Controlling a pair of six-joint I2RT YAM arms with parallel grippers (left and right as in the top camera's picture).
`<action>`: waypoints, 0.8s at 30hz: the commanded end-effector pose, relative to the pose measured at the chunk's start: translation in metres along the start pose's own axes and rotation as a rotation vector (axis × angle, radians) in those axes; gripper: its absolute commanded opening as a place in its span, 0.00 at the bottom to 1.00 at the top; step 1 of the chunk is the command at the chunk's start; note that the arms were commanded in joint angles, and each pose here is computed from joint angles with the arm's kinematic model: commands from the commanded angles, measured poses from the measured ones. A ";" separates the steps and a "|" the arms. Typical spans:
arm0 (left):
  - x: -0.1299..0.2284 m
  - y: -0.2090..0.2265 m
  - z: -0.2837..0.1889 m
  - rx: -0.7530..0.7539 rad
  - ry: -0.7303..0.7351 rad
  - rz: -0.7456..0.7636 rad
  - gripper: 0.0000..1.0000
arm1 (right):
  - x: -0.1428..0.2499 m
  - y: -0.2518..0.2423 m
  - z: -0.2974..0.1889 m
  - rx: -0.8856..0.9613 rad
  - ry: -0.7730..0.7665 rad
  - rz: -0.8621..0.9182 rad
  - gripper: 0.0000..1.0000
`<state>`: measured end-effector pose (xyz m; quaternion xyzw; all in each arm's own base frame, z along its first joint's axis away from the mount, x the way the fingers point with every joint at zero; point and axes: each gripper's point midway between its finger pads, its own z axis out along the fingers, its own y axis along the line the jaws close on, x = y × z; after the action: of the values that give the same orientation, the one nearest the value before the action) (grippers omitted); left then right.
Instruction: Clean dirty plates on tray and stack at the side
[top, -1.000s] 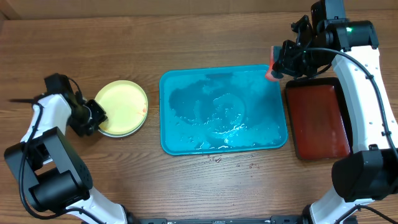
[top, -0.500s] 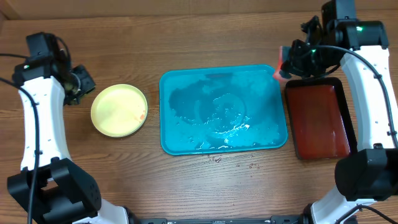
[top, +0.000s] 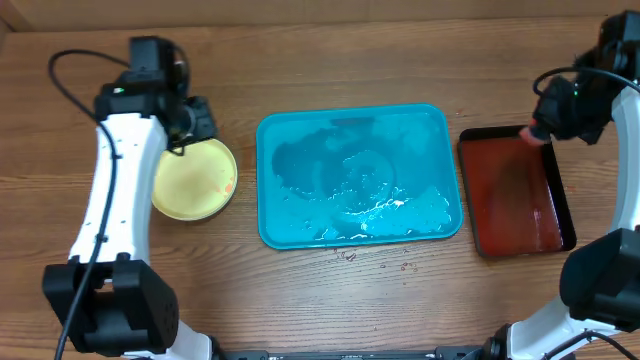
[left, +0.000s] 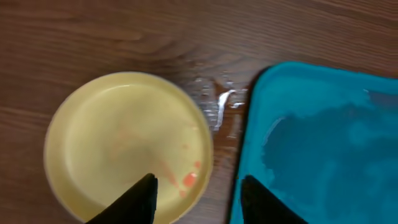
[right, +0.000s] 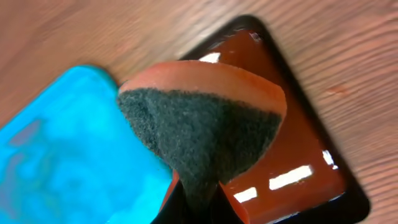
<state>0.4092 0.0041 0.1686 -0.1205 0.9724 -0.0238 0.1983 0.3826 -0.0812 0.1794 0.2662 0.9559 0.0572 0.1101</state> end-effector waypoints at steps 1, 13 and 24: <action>-0.005 -0.023 -0.003 0.025 -0.038 0.088 0.47 | 0.015 -0.022 0.037 0.100 0.050 0.011 0.04; -0.036 -0.046 -0.031 0.122 -0.143 0.096 0.51 | 0.049 -0.025 0.109 0.038 0.106 0.013 0.08; -0.043 -0.031 -0.030 0.040 -0.170 0.085 1.00 | 0.050 -0.007 0.088 -0.040 0.143 0.017 0.57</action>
<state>0.4390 -0.0265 0.2071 -0.0712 0.9591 -0.0469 0.2700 0.3431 -0.0607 0.0568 0.2724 0.9587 0.0789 0.0219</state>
